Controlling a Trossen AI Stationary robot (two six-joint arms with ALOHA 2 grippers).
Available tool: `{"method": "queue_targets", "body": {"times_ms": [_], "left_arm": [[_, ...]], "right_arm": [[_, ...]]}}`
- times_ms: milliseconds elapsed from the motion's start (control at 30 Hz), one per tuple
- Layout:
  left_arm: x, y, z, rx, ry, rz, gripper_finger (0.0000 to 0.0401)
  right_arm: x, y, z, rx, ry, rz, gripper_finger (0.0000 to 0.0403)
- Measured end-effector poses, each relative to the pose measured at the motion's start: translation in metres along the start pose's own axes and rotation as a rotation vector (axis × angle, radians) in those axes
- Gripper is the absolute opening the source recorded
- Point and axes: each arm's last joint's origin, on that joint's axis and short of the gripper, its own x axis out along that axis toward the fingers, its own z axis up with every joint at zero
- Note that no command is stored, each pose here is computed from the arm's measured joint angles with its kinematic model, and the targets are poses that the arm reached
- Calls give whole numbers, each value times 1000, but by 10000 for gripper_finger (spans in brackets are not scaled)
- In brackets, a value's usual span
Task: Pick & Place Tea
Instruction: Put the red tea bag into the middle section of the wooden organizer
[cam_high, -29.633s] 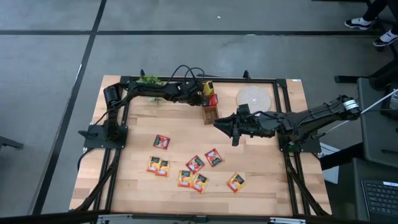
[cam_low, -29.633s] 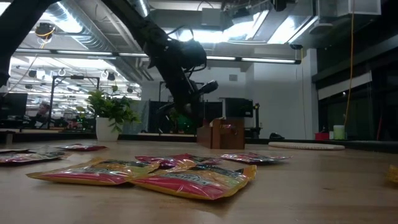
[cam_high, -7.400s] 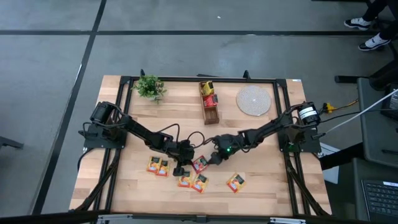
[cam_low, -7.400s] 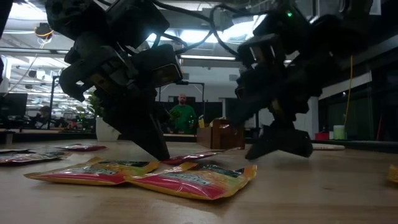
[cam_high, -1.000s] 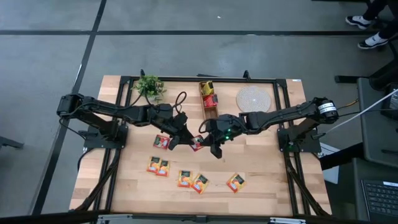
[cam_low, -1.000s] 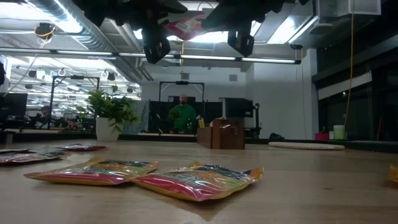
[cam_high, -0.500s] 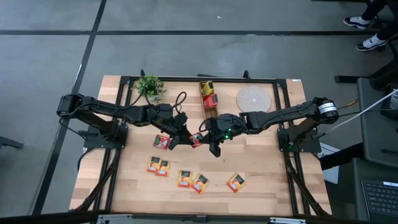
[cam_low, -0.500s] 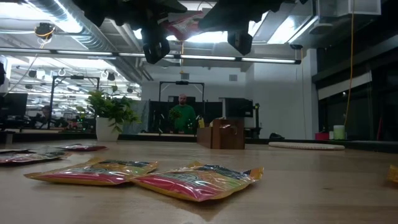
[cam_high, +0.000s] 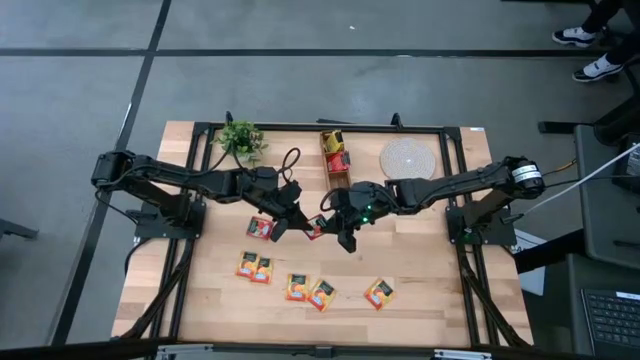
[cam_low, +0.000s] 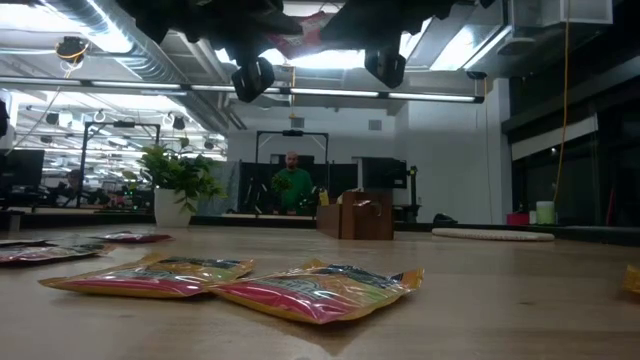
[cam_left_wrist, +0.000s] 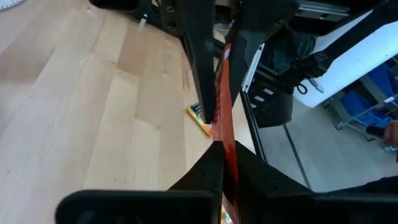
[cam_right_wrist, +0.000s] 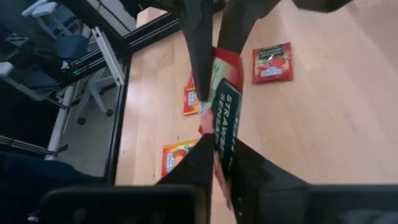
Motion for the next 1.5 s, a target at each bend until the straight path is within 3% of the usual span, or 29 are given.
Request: {"method": "queue_targets", "body": {"times_ms": [167,333,533,700,867,1000,1133,1500], "left_arm": [[-1,1,1,1,-4,3,8],[-1,1,1,7,-7,1,7],[-2,-1,7,93,-33,21,7],[-3,-15,25,286,-62,89,6],[-6,-27,33,514,14,229,6],[-8,-31,35,625,62,355,5],[-11,-36,43,704,49,451,5],[-13,-36,49,746,41,530,5]], "right_arm": [[-8,4,3,18,1,38,89],[-29,10,10,-90,-49,42,145],[-52,14,18,-169,-116,7,188],[-68,12,22,-176,-142,-14,197],[-84,12,27,-247,-184,-22,197],[-94,10,30,-282,-217,-62,197],[-95,9,31,-361,-218,-90,197],[-93,3,30,-532,-202,-253,197]]}}
